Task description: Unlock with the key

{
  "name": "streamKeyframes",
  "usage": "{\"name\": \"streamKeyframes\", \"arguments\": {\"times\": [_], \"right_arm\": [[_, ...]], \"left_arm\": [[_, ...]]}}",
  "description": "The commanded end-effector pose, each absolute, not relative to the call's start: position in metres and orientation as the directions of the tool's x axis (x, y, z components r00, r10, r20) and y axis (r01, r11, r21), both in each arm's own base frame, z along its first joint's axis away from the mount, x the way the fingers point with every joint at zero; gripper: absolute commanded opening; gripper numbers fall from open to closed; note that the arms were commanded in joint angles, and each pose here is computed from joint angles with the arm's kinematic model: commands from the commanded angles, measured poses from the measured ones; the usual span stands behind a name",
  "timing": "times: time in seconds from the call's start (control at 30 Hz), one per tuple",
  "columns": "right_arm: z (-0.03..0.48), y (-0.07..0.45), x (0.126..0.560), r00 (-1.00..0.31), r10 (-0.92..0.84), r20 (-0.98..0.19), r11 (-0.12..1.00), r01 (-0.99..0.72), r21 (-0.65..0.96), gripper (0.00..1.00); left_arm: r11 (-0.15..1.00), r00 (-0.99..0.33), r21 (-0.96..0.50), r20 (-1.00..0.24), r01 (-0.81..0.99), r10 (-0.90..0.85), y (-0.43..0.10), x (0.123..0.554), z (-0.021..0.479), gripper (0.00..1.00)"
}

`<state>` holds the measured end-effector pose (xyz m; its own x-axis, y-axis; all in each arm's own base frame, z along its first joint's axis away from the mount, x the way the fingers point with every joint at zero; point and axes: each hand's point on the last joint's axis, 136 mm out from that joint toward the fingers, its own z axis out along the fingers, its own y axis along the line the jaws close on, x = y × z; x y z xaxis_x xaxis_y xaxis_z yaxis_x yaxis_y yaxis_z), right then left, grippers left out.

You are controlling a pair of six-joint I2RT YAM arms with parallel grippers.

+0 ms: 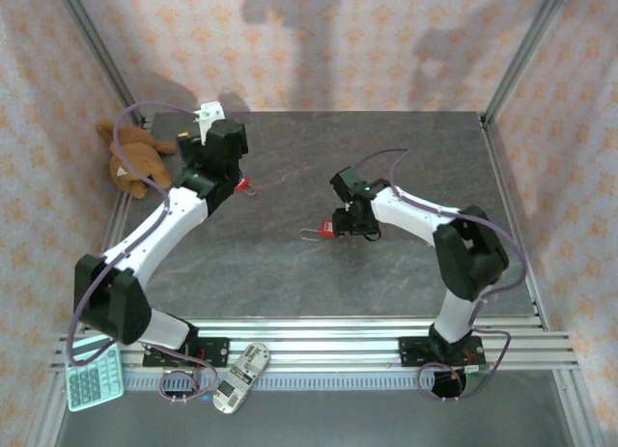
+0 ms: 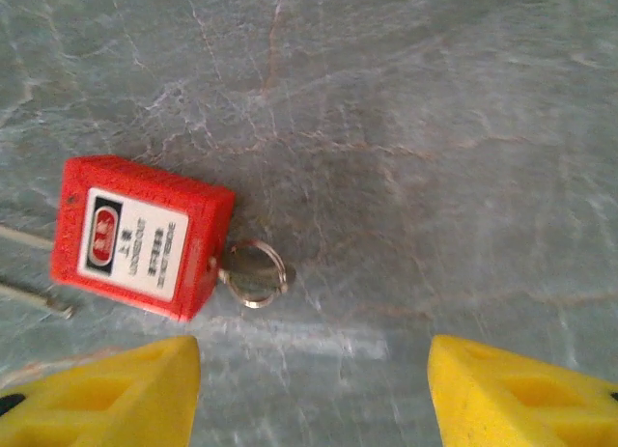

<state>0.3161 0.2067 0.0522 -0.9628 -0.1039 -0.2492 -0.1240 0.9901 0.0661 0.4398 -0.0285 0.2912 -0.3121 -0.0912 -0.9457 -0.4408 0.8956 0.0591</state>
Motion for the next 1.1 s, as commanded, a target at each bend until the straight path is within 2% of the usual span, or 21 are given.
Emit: {"name": "streamKeyframes", "arguments": {"times": [0.0, 0.17, 0.37, 0.57, 0.7, 0.83, 1.07], "right_arm": [[0.054, 0.213, 0.324, -0.951, -0.19, -0.244, 0.978, -0.205, 0.037, 0.63], [0.044, 0.223, 0.328, -0.953, -0.201, -0.227, 0.974, -0.22, 0.061, 0.63], [0.04, 0.231, 0.359, -0.942, -0.202, -0.269, 0.975, -0.218, 0.032, 0.64], [0.073, 0.222, 0.364, -0.913, -0.198, -0.357, 0.976, -0.219, 0.019, 0.64], [0.113, 0.193, 0.349, -0.871, -0.15, -0.467, 0.986, -0.166, -0.007, 0.65], [0.142, 0.153, 0.317, -0.805, -0.026, -0.593, 0.998, -0.055, 0.031, 0.68], [0.144, 0.129, 0.264, -0.768, 0.125, -0.629, 0.98, -0.004, 0.2, 0.71]], "left_arm": [[0.897, -0.484, 0.006, -0.843, -0.442, -0.233, -0.033, 0.439, 0.238, 1.0], [0.914, -0.51, 0.036, -0.838, -0.405, -0.193, -0.034, 0.437, 0.238, 1.0], [0.924, -0.491, 0.017, -0.851, -0.382, -0.187, -0.035, 0.432, 0.238, 1.0], [0.917, -0.528, 0.022, -0.823, -0.398, -0.209, -0.036, 0.432, 0.221, 1.0], [0.912, -0.567, 0.002, -0.784, -0.411, -0.254, -0.042, 0.434, 0.2, 0.98], [0.92, -0.642, 0.018, -0.721, -0.392, -0.259, -0.053, 0.438, 0.177, 0.93], [0.793, -0.619, -0.064, -0.589, -0.606, -0.52, -0.055, 0.446, 0.142, 0.92]]}}
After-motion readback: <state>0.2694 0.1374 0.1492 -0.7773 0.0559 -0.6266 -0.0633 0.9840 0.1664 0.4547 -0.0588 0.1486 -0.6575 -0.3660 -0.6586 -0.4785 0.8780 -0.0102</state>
